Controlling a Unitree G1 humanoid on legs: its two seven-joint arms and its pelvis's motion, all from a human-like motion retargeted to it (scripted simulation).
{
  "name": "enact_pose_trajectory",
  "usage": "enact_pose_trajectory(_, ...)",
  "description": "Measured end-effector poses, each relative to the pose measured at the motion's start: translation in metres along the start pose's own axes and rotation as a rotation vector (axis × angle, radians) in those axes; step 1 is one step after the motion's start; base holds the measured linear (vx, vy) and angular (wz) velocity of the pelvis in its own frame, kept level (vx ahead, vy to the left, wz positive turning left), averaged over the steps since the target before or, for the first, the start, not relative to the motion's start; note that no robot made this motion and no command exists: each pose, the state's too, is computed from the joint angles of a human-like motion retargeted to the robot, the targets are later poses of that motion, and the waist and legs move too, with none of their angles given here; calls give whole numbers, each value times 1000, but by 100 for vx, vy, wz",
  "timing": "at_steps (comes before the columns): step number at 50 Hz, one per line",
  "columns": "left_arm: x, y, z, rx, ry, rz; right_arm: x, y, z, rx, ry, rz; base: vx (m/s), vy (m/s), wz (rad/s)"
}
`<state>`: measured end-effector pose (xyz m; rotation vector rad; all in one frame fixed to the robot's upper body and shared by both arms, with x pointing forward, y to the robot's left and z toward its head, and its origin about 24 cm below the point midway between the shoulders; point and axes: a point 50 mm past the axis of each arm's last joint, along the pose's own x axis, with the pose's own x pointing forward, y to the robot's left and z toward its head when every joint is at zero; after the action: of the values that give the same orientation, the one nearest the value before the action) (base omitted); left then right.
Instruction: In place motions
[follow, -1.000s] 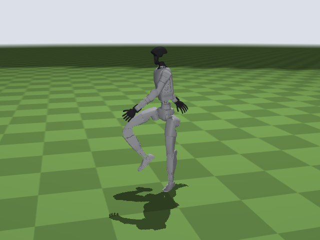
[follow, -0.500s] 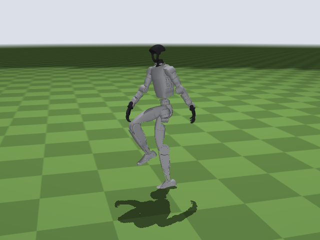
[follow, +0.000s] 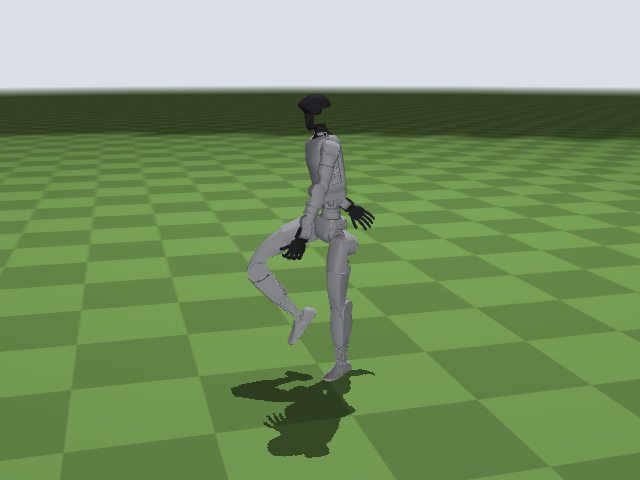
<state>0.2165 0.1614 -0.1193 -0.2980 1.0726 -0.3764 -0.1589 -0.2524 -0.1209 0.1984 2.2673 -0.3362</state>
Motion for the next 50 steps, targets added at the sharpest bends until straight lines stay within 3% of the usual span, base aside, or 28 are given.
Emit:
enact_pose_trajectory(5,-6,2,49,333,-88,148,8,2,-12,79,-38,29,5,8,30)
enact_pose_trajectory(8,2,-10,36,491,-41,121,10,8,-16,20,-7,21,23,-6,-79)
enact_pose_trajectory(11,6,-10,6,511,19,125,0,23,17,-169,-66,26,0,-10,-111)
enact_pose_trajectory(15,3,-3,-75,314,236,116,-32,52,90,-479,-327,57,0,-6,-91)
enact_pose_trajectory(20,-38,-19,-199,-108,669,-62,-80,79,155,-711,-623,-57,12,-10,-41)
enact_pose_trajectory(25,-86,-16,-262,-445,812,70,-104,96,177,-835,-728,-73,17,-12,-107)
enact_pose_trajectory(30,-85,-28,-277,-769,643,233,-114,96,184,-805,-781,-25,1,-16,-13)
enact_pose_trajectory(35,-74,-36,-266,-955,522,166,-113,101,183,-803,-782,21,-11,-13,84)
enact_pose_trajectory(39,-71,-36,-263,-809,572,142,-77,89,149,-696,-645,97,9,-2,36)
enact_pose_trajectory(45,-65,-27,-255,-526,625,98,-33,76,89,-350,-400,252,4,-3,-7)
enact_pose_trajectory(50,-62,-26,-248,-443,651,52,-23,69,75,-303,-367,191,0,0,0)
